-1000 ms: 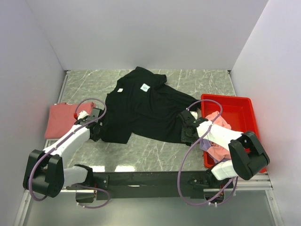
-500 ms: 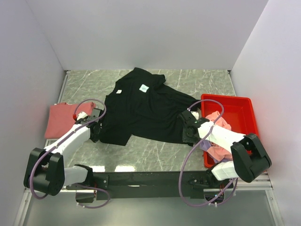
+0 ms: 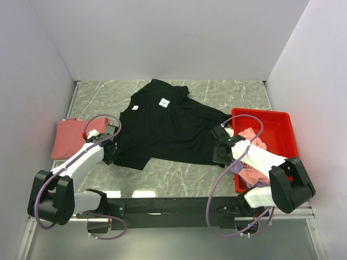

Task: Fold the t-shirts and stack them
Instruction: Flatten the tshirt out

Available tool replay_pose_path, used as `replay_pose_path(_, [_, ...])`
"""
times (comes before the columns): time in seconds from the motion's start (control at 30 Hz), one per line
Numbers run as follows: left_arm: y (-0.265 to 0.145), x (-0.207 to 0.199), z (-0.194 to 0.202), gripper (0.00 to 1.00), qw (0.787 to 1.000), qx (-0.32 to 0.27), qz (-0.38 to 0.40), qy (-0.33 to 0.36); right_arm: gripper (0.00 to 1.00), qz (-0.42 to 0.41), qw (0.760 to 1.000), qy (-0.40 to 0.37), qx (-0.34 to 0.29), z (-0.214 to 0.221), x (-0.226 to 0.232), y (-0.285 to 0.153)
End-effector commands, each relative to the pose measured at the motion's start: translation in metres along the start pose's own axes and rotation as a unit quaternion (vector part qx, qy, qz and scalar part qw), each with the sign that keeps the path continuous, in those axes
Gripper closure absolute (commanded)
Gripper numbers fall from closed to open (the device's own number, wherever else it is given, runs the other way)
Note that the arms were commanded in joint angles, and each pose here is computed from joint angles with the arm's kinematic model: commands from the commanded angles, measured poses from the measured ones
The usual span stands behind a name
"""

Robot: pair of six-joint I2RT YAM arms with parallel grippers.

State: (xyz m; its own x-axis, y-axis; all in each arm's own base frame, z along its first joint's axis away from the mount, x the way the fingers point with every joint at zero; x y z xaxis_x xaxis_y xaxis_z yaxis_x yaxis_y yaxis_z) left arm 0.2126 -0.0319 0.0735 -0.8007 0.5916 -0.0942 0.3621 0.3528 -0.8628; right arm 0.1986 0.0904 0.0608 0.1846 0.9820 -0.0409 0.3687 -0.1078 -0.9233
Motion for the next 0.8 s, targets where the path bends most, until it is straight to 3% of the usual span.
replay_pose_path(0.0, [-0.004,0.000,-0.011,0.99,1.000,-0.023,-0.006,-0.010,1.00,0.014,1.000,0.008,-0.007,-0.002,-0.007,0.000])
replay_pose_path(0.27, [-0.004,0.003,-0.014,0.99,0.999,-0.030,-0.015,-0.015,0.97,0.037,0.999,0.014,0.018,0.006,-0.020,-0.015])
replay_pose_path(0.47, [-0.004,0.006,-0.017,0.99,0.999,-0.037,-0.030,-0.021,0.96,-0.015,0.997,0.027,0.068,0.023,-0.012,-0.017])
replay_pose_path(0.77, [-0.006,0.004,-0.026,0.99,0.998,-0.047,-0.027,-0.033,0.83,-0.018,0.996,0.027,0.084,0.030,-0.014,-0.018])
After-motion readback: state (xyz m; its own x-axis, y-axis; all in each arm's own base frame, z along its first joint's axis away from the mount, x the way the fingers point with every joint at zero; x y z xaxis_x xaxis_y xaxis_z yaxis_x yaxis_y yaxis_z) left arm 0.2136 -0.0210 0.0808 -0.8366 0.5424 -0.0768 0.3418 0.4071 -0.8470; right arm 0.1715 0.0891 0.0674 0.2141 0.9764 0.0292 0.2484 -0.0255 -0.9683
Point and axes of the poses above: each gripper's point midway between its finger pads, its own y axis out along the fingers, its own x axis along the line the jaws close on, z = x × y, the point moved 4 cm from there along -y, back along the fingers, and after that the axes turned 1 degree about -y, right-handed, at the moved point
